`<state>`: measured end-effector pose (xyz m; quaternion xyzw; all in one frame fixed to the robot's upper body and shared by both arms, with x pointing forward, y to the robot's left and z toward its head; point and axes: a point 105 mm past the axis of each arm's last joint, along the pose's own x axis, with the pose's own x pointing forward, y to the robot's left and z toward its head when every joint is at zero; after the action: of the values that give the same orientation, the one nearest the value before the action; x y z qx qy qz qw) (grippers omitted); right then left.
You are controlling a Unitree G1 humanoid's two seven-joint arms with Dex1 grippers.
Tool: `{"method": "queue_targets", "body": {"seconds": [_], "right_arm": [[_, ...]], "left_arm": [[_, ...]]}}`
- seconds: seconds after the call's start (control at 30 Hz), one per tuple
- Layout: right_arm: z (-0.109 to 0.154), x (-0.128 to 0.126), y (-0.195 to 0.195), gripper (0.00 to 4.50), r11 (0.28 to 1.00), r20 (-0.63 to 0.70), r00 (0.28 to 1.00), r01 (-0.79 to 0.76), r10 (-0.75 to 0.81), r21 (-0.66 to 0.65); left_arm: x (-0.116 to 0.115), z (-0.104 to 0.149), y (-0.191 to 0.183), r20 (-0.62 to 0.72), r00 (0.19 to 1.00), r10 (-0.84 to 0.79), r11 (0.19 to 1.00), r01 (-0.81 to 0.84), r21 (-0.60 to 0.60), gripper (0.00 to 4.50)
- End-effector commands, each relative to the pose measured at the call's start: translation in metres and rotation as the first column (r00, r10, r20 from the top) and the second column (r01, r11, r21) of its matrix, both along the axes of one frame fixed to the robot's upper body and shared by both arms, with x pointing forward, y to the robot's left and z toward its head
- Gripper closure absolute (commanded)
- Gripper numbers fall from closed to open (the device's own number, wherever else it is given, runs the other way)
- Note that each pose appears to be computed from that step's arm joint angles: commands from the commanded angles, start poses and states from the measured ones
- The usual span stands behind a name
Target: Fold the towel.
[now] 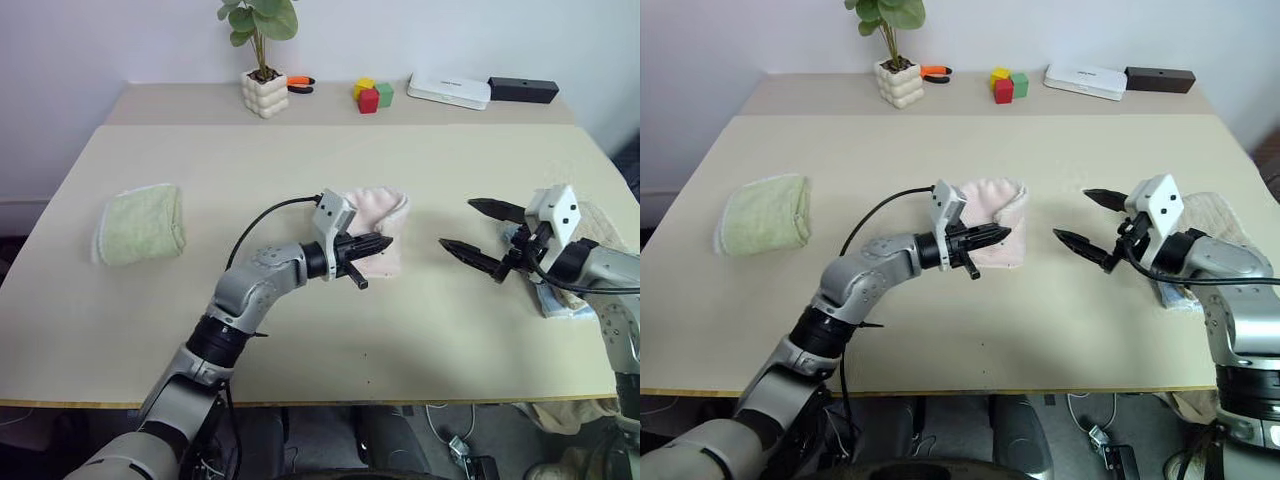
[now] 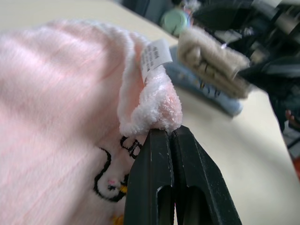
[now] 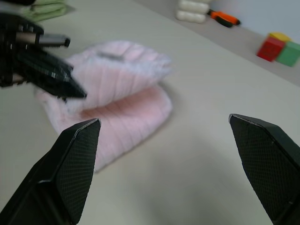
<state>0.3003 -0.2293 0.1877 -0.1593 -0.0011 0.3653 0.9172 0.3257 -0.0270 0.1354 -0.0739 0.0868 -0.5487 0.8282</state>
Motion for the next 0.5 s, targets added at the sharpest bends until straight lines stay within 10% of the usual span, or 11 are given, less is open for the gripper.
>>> {"method": "queue_targets", "body": {"seconds": [0.03, 0.23, 0.5], "right_arm": [[0.022, -0.007, 0.003, 0.0, 1.0, 0.069, 0.998, -0.007, 0.007, -0.01], [0.019, -0.012, 0.009, 0.0, 1.0, 0.052, 0.999, -0.012, 0.012, -0.007], [0.022, -0.004, 0.017, 0.0, 1.0, 0.061, 0.998, -0.023, 0.023, -0.001]], "left_arm": [[-0.005, -0.006, -0.011, 0.024, 0.999, -0.037, 0.999, 0.037, 0.016, 4.47], [-0.005, -0.011, -0.017, 0.021, 0.998, -0.066, 0.998, 0.066, 0.022, 4.23], [-0.01, -0.011, -0.015, 0.039, 0.994, -0.102, 0.995, 0.101, 0.028, 0.7]]}}
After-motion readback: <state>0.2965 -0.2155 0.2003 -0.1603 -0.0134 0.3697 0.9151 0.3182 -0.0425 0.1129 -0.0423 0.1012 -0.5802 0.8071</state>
